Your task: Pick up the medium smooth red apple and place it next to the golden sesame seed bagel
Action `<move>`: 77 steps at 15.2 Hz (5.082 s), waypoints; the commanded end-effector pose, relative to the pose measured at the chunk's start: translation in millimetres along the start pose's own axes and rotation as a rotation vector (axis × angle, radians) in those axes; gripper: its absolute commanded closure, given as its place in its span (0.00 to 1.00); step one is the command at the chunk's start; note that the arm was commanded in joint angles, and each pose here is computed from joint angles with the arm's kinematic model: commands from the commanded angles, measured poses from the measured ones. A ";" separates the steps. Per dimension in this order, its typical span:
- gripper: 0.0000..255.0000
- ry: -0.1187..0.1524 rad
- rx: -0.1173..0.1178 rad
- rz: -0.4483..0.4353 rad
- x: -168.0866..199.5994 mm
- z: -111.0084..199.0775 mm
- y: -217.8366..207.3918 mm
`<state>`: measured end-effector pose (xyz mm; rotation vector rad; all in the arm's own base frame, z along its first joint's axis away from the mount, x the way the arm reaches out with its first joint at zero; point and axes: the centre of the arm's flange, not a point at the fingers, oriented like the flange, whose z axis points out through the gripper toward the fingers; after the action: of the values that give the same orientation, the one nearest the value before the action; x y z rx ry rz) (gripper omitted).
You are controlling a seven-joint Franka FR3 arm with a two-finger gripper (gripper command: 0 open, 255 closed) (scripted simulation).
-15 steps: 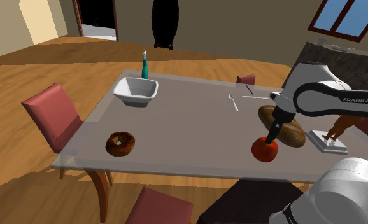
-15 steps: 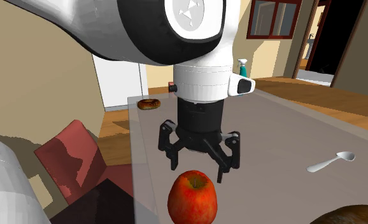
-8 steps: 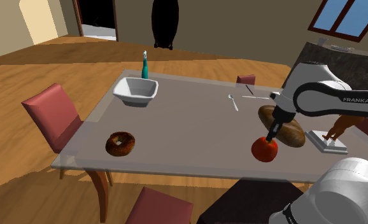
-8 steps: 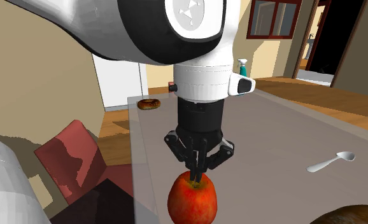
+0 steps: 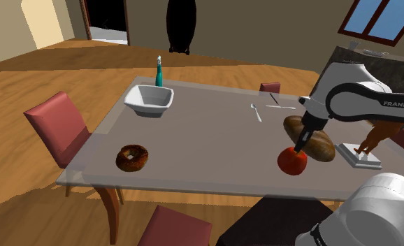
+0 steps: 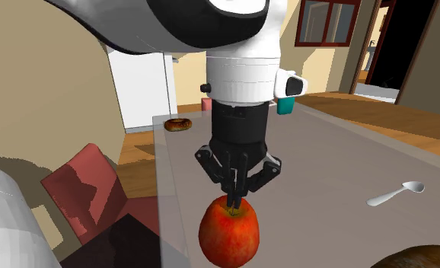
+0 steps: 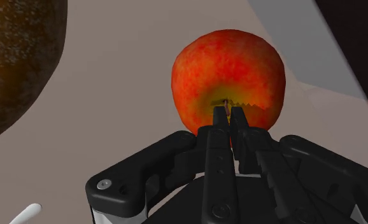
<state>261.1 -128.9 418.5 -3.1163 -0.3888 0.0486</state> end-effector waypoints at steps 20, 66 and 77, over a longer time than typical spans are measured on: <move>1.00 0.000 0.000 0.000 -3.8 -110.5 0.2; 1.00 0.000 0.000 0.000 304.6 -163.5 -377.5; 1.00 0.000 0.000 0.000 314.9 -111.0 -387.9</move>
<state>474.5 325.0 527.1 -3.1164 -0.3890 0.0504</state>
